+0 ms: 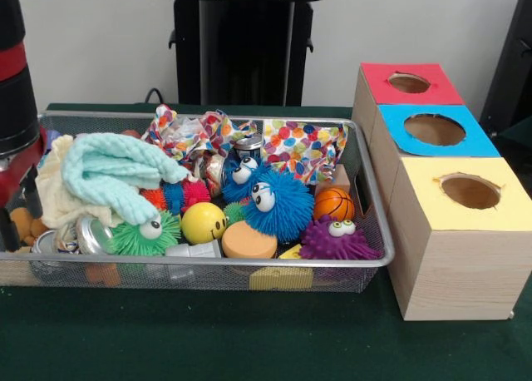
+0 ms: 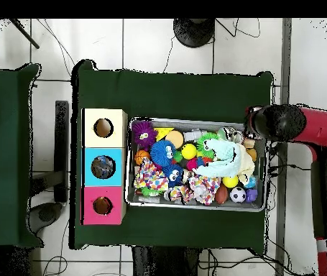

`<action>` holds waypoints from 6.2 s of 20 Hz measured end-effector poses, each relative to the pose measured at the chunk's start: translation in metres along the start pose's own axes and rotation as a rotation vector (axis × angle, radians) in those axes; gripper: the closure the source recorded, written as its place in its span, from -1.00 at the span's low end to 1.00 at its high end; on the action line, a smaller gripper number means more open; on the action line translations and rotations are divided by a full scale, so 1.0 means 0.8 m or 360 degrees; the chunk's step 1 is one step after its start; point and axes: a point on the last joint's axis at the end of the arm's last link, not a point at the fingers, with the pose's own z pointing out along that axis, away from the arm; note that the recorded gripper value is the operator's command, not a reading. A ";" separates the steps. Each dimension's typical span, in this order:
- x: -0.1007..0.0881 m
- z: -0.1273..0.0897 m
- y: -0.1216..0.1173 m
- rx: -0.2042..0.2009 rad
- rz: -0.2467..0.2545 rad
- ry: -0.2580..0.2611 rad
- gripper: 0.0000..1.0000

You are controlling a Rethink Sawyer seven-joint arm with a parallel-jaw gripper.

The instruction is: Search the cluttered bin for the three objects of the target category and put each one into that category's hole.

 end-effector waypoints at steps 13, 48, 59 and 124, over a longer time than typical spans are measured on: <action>0.012 0.013 -0.006 -0.0119 -0.0108 0.0213 -1.00; 0.026 0.051 0.113 -0.0466 -0.0263 0.0039 -1.00; 0.010 0.063 0.127 -0.0485 -0.0303 0.0013 -1.00; 0.047 0.032 0.064 -0.0329 -0.0211 0.0123 -1.00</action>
